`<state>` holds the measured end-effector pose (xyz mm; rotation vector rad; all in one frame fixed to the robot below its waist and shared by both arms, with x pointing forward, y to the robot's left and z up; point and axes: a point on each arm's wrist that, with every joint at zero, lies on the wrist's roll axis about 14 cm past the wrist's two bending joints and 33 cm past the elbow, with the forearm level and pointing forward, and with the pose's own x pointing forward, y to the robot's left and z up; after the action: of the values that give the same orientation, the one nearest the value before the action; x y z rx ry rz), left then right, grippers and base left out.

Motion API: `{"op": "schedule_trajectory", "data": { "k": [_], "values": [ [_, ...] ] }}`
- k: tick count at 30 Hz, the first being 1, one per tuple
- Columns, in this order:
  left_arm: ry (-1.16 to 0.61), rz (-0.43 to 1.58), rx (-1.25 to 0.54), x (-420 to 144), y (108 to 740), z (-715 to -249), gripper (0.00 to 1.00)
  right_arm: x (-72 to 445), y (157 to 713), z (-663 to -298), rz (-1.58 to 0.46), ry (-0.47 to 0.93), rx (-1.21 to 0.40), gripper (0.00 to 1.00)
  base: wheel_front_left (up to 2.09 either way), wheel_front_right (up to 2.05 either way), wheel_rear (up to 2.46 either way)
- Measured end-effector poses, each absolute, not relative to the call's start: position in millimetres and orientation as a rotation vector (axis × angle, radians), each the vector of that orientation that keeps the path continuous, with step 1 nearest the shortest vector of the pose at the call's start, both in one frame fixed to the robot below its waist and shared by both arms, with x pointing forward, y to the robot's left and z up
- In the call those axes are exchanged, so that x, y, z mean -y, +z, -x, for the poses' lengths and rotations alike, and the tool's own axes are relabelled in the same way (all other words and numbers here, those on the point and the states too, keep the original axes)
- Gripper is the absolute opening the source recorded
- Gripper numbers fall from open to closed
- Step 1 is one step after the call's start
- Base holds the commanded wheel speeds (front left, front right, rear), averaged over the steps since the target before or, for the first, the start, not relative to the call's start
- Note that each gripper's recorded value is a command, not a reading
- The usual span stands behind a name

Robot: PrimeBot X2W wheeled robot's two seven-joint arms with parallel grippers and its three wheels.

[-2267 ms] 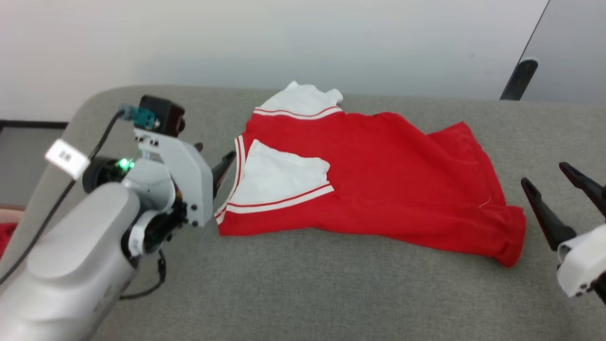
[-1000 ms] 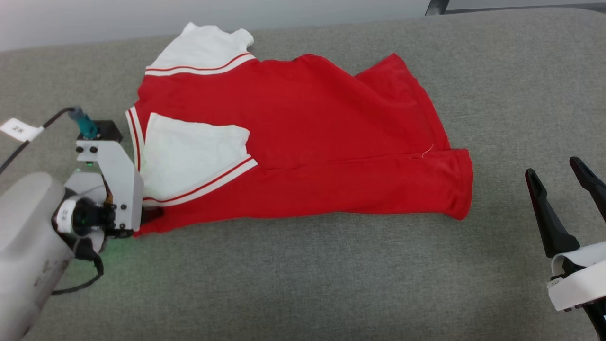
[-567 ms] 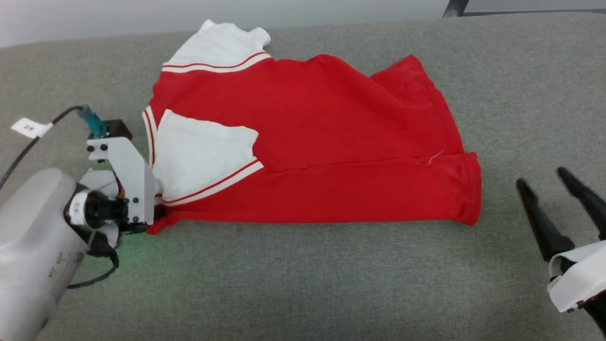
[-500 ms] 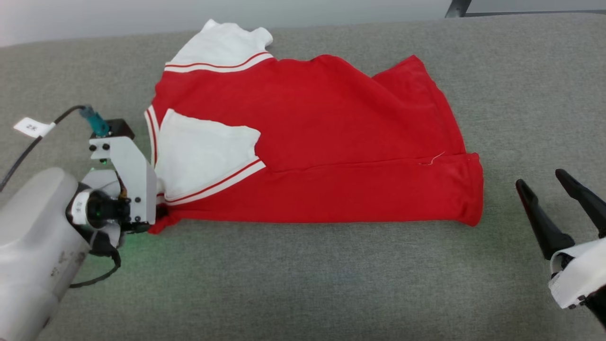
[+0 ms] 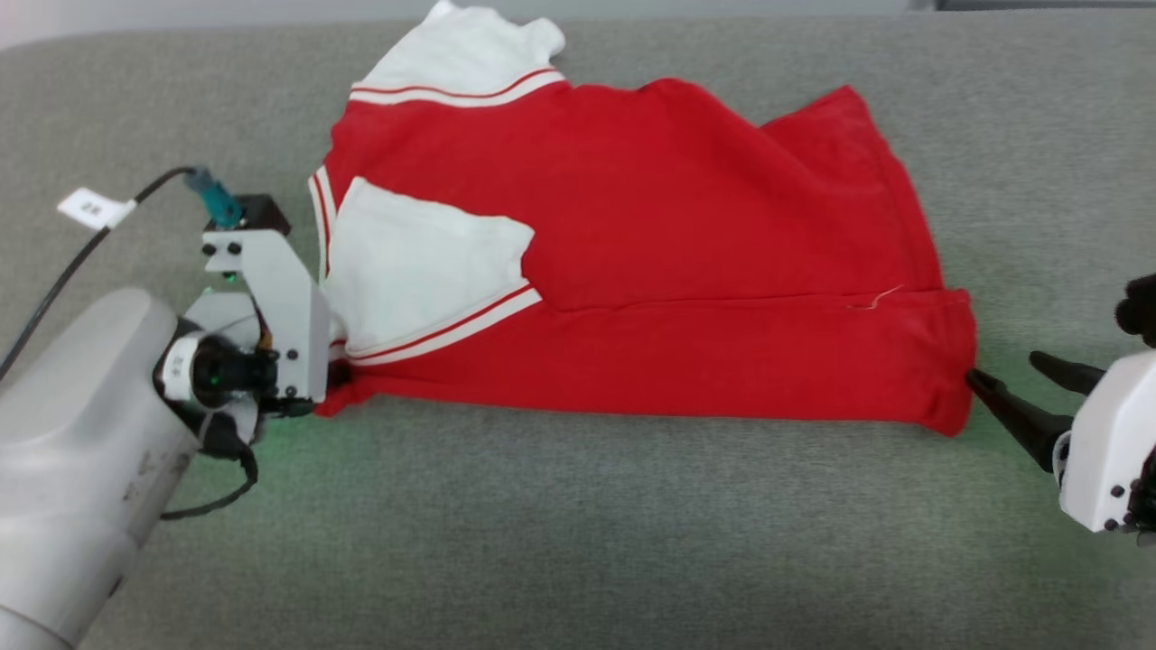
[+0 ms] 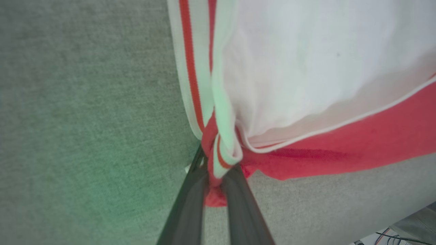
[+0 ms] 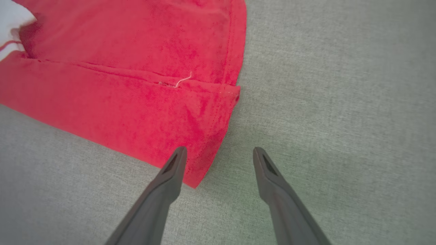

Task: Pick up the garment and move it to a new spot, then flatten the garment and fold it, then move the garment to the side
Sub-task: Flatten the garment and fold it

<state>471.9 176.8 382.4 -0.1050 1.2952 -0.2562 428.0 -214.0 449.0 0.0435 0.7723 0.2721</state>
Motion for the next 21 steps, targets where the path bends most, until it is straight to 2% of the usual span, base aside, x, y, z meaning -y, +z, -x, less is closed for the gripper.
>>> {"op": "schedule_trajectory", "data": {
  "k": [8,9,10,21],
  "values": [
    [-0.263,0.119,-1.288,-176.2,378.3,-476.9,0.0,195.3,408.9,-432.1,-0.079,0.318,-0.951,1.0,0.0,0.0,0.0],
    [-0.261,0.122,-1.286,-176.6,377.7,-477.4,0.0,191.5,405.0,-432.4,-0.088,0.327,-0.967,0.31,0.0,0.0,0.0],
    [-0.26,0.125,-1.286,-176.7,377.2,-477.6,0.0,188.8,401.8,-433.1,-0.096,0.335,-0.982,0.0,0.0,0.0,0.0],
    [-0.249,0.145,-1.273,-182.8,383.5,-474.2,0.0,188.7,399.6,-441.5,-0.057,0.354,-1.014,0.0,0.0,0.0,0.0]
  ]
}}
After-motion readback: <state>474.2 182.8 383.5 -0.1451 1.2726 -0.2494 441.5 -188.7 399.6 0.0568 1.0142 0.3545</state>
